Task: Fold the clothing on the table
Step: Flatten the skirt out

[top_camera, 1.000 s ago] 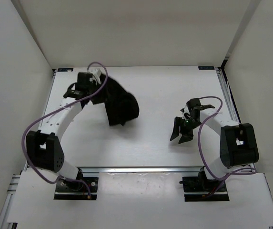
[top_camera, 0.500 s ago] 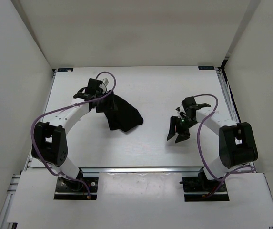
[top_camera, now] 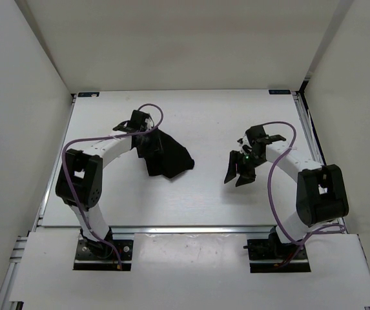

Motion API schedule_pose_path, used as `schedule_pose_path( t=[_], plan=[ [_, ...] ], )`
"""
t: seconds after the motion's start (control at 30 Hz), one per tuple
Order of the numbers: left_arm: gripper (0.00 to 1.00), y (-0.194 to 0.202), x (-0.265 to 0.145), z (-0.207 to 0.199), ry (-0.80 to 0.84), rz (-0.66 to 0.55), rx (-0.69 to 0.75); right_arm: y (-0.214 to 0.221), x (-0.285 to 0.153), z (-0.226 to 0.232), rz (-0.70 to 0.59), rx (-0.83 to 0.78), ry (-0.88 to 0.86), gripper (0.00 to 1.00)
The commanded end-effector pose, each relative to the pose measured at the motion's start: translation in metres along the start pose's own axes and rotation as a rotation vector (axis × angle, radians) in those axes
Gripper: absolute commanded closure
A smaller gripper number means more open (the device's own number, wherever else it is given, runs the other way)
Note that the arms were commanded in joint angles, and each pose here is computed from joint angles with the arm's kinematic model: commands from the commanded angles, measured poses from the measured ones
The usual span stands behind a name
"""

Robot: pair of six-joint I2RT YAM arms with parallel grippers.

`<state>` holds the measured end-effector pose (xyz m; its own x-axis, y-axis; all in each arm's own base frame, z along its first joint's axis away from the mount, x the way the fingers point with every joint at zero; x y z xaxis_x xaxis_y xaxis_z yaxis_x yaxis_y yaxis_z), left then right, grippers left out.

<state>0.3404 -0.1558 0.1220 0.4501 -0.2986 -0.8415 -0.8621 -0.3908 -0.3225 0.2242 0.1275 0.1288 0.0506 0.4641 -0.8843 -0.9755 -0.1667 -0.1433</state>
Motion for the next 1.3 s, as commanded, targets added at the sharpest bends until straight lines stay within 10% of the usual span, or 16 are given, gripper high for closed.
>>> schedule_pose_path(
  t=[0.0, 0.27, 0.4, 0.7, 1.27],
  plan=[
    [0.33, 0.000, -0.002, -0.008, 0.002, -0.051, -0.028, 0.006, -0.006, -0.002, -0.011, 0.034, -0.016, 0.41],
    [0.42, 0.023, 0.015, -0.008, 0.011, 0.031, -0.031, -0.011, -0.005, 0.005, -0.025, 0.027, -0.082, 0.40],
    [1.00, 0.029, 0.020, -0.006, 0.004, 0.057, -0.042, -0.038, -0.008, 0.025, -0.058, 0.003, -0.203, 0.38],
    [1.00, 0.071, 0.017, -0.046, 0.097, 0.150, -0.026, -0.076, 0.010, 0.055, -0.134, 0.191, -0.504, 0.40],
    [1.00, 0.084, 0.010, -0.045, 0.087, 0.164, -0.016, -0.035, 0.067, 0.066, 0.016, 0.523, -0.549, 0.55]
  ],
)
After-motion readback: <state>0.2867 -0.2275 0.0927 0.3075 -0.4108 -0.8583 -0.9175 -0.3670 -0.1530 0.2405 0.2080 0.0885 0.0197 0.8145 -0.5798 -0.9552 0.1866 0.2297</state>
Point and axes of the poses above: each gripper's point midway between its finger pads, its own x axis out along the fingers, its own z axis along the line the jaws close on, y = z × x, the point moved 7 cm from there along -x, back along the fingers, and after that the axes turned 12 degrees about -x, right-handed, at the moved point
